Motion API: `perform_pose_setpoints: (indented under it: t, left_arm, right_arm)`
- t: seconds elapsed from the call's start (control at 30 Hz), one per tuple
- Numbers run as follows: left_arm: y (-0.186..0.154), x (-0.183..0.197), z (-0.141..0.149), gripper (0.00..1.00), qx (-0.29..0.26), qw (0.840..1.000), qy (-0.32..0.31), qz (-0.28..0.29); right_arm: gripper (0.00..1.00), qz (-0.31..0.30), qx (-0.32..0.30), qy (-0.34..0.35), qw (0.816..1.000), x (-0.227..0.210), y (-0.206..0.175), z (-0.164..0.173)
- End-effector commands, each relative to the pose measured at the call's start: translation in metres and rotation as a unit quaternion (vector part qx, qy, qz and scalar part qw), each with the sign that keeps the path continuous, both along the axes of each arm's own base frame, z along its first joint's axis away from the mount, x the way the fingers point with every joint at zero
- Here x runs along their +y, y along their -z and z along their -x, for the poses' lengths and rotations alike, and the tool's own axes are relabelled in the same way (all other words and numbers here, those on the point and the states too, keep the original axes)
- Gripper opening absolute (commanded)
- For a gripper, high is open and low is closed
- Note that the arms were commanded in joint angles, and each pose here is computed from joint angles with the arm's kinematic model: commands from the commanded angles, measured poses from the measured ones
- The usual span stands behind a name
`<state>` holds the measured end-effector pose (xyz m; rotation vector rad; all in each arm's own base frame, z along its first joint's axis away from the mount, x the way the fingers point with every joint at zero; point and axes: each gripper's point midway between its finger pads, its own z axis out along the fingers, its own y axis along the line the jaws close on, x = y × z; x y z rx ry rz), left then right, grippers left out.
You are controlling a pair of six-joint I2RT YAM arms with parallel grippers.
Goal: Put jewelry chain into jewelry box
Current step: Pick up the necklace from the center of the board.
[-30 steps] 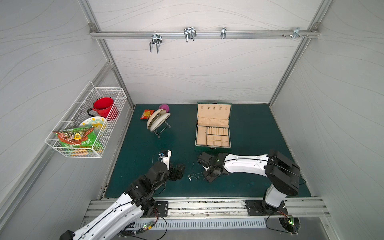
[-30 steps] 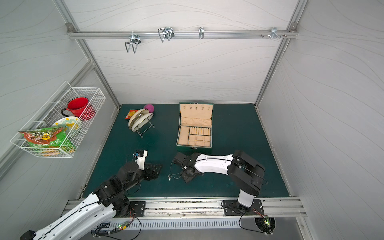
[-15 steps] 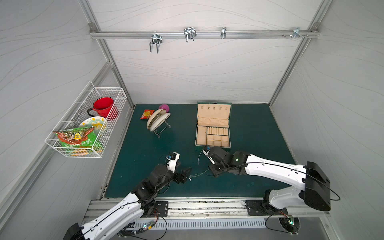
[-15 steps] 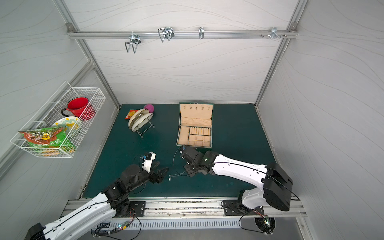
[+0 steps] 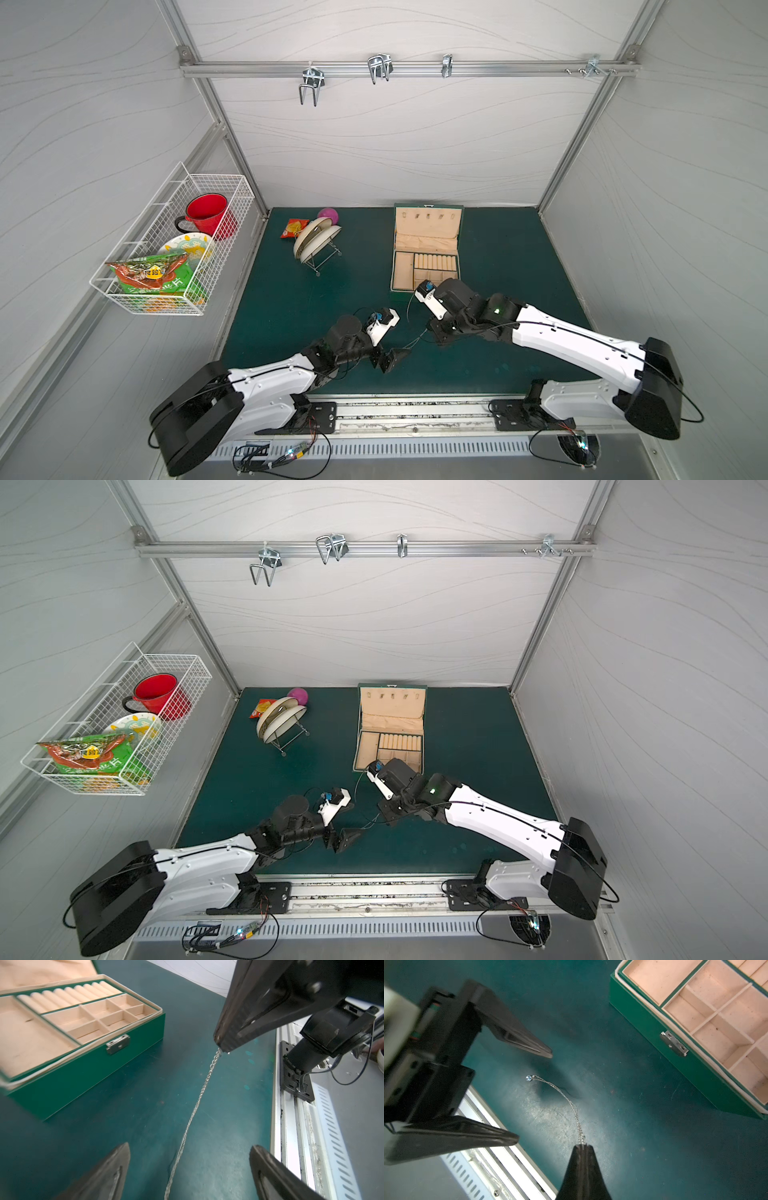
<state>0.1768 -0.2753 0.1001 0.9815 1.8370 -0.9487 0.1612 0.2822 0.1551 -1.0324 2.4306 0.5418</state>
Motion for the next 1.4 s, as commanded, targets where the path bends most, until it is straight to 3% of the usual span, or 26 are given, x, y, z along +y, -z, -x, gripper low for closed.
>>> perform_pose_setpoints:
  t: [0.0, 0.2, 0.63, 0.9, 1.07, 1.13, 1.37]
  left_arm:
    - [-0.049, -0.031, -0.007, 0.95, -0.076, 0.993, 0.052, 0.075]
    - [-0.044, -0.055, -0.015, 0.91, -0.055, 0.991, 0.085, 0.088]
    - [-0.025, -0.072, 0.0, 0.46, 0.023, 0.984, 0.151, 0.095]
    - [-0.02, -0.078, 0.008, 0.34, 0.063, 0.976, 0.181, 0.109]
    - [-0.028, -0.08, 0.004, 0.24, 0.059, 0.975, 0.173, 0.129]
    - [-0.037, -0.079, 0.002, 0.24, 0.049, 0.975, 0.166, 0.14]
    - [-0.076, -0.077, -0.018, 0.47, -0.011, 0.981, 0.115, 0.156]
  right_arm:
    - [0.0, -0.033, -0.006, -0.009, 0.999, 0.002, -0.026, 0.002]
    - [0.0, -0.05, -0.01, -0.01, 0.999, 0.003, -0.037, 0.003]
    - [0.0, -0.073, -0.071, 0.021, 0.995, -0.008, -0.076, -0.014]
    - [0.0, -0.085, -0.088, 0.034, 0.992, -0.011, -0.091, -0.024]
    - [0.0, -0.085, -0.091, 0.023, 0.992, -0.011, -0.096, -0.023]
    - [0.0, -0.085, -0.079, 0.009, 0.993, -0.009, -0.097, -0.019]
    - [0.0, -0.101, -0.055, -0.006, 0.993, -0.005, -0.097, -0.01]
